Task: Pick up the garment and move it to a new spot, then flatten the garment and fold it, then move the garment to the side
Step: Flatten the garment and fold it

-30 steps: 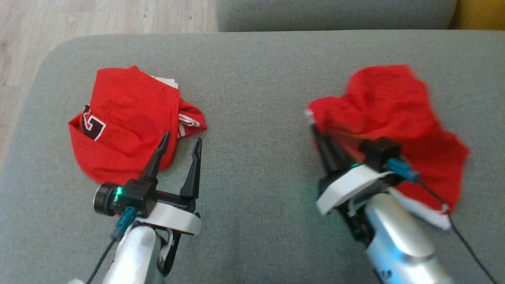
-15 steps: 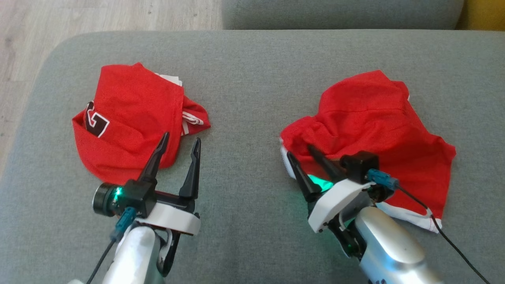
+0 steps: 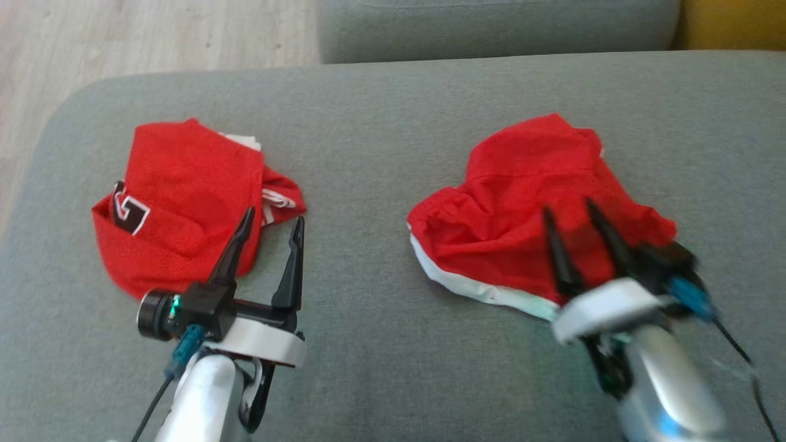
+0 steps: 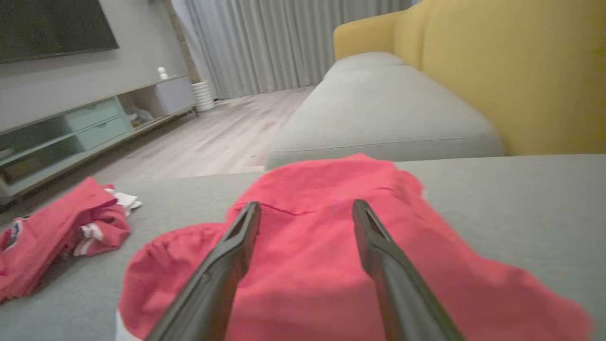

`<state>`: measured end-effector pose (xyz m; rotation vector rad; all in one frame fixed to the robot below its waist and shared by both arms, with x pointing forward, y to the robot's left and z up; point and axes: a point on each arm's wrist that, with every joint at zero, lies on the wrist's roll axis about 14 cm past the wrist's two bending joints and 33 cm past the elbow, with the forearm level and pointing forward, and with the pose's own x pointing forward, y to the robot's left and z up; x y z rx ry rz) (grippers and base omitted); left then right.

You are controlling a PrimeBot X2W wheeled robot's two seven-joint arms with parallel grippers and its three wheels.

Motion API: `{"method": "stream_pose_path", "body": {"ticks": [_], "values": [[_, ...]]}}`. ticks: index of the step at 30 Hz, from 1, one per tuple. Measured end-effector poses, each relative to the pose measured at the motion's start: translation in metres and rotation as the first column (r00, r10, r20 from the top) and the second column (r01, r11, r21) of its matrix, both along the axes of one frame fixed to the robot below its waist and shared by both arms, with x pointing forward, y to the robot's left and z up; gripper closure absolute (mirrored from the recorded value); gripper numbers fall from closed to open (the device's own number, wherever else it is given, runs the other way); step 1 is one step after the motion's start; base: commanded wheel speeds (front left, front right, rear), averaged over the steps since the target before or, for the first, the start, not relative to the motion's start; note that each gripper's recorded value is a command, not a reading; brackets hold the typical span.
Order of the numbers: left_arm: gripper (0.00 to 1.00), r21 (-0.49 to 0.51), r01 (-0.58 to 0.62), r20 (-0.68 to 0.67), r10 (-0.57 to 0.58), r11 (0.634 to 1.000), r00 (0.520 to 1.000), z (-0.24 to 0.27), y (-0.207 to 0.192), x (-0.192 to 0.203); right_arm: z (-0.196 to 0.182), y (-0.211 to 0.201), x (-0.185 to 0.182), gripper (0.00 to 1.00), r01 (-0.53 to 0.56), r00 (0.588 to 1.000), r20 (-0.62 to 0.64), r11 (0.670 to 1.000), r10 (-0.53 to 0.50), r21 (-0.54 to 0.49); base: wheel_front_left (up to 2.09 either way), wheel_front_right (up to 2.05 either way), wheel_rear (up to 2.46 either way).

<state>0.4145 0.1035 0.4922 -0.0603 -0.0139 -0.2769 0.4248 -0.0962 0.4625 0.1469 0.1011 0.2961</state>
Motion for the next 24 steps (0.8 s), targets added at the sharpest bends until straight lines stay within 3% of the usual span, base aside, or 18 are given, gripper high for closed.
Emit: {"method": "stream_pose_path", "body": {"ticks": [6,9,15,24], "values": [[0.0,-0.007,0.041,-0.009,-0.041,0.999,0.999,-0.004,-0.015,-0.005,-0.009,-0.071,-0.04,0.0,0.205,0.979,0.001,0.978,-0.205,-0.039,0.0,0.0,0.0],[0.0,-0.009,0.061,-0.004,-0.061,0.998,0.998,-0.002,-0.022,-0.004,-0.026,-0.089,-0.06,0.0,0.252,0.966,-0.045,0.965,-0.255,-0.069,0.0,0.0,0.0],[0.0,-0.013,0.081,-0.017,-0.081,0.997,0.997,-0.007,-0.029,-0.001,-0.038,-0.102,-0.069,0.0,0.291,0.95,-0.09,0.953,-0.298,-0.085,0.0,0.0,0.0],[0.0,-0.014,0.09,-0.038,-0.09,0.996,0.995,-0.015,-0.031,0.001,-0.092,-0.106,-0.091,0.0,0.27,0.892,-0.334,0.951,-0.305,-0.149,0.0,0.0,0.0]]}}
